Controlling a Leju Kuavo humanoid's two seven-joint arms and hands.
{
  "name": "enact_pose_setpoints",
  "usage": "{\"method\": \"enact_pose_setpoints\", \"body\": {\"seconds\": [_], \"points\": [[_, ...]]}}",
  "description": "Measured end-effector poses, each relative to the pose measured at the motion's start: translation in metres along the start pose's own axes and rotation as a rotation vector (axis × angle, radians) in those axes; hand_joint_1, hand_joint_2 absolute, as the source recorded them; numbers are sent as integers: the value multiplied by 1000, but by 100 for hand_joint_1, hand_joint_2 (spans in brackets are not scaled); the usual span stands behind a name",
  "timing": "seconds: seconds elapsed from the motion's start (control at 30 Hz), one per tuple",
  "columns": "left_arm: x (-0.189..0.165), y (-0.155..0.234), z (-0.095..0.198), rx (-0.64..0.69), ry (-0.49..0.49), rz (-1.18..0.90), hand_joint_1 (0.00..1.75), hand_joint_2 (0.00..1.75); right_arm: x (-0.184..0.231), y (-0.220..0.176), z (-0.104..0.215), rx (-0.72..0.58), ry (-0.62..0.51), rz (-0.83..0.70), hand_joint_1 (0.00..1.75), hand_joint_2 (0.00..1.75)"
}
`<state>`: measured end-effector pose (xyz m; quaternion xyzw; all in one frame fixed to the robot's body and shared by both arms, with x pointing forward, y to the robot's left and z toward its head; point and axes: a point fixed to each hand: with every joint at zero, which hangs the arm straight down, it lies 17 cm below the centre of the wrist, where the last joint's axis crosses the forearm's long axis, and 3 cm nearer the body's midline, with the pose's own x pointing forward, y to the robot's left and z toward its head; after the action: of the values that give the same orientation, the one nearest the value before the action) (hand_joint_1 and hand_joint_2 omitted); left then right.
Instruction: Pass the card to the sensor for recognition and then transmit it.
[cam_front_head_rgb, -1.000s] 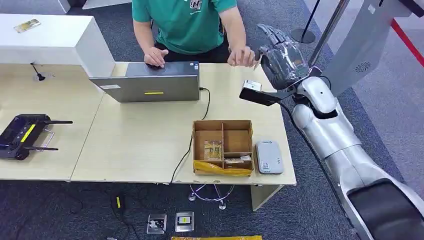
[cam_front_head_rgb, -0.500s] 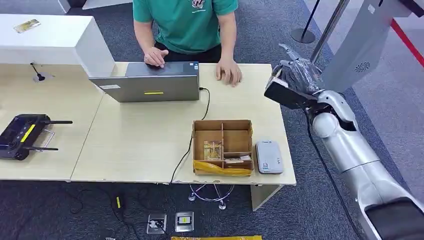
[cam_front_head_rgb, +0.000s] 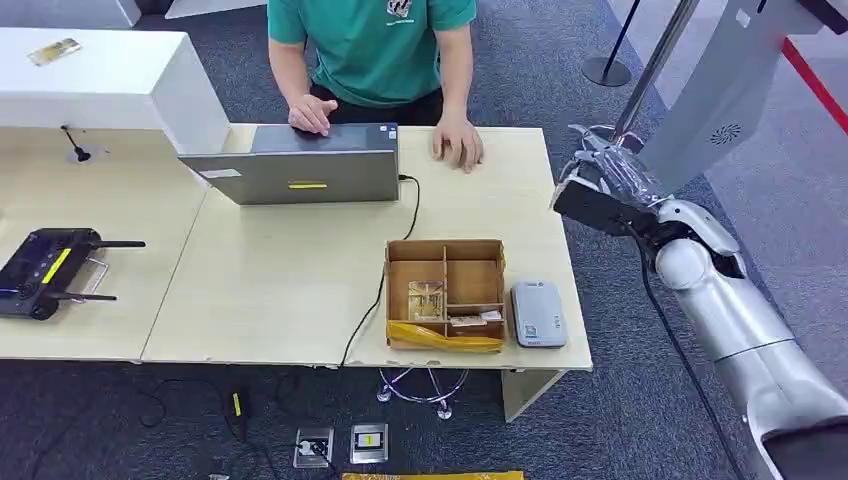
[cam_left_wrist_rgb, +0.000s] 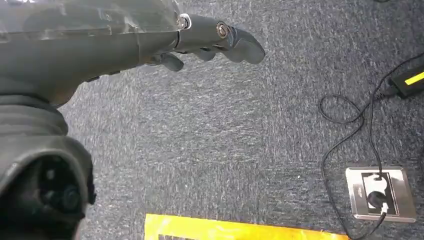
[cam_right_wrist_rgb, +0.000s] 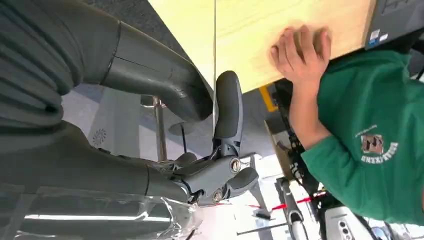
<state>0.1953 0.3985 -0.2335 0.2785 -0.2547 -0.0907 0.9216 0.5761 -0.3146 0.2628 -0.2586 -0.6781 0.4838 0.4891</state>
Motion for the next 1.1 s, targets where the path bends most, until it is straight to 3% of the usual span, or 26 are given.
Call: {"method": "enact_pose_setpoints", "body": {"seconds": [0.83,1.1], "points": [[-2,-6,2,-8,21,21,0,0,-39,123,48,303,60,26,175,175],[-4,-7,3,-11,35,24,0,0,-53,146,66,374,91,28,175,175]]}}
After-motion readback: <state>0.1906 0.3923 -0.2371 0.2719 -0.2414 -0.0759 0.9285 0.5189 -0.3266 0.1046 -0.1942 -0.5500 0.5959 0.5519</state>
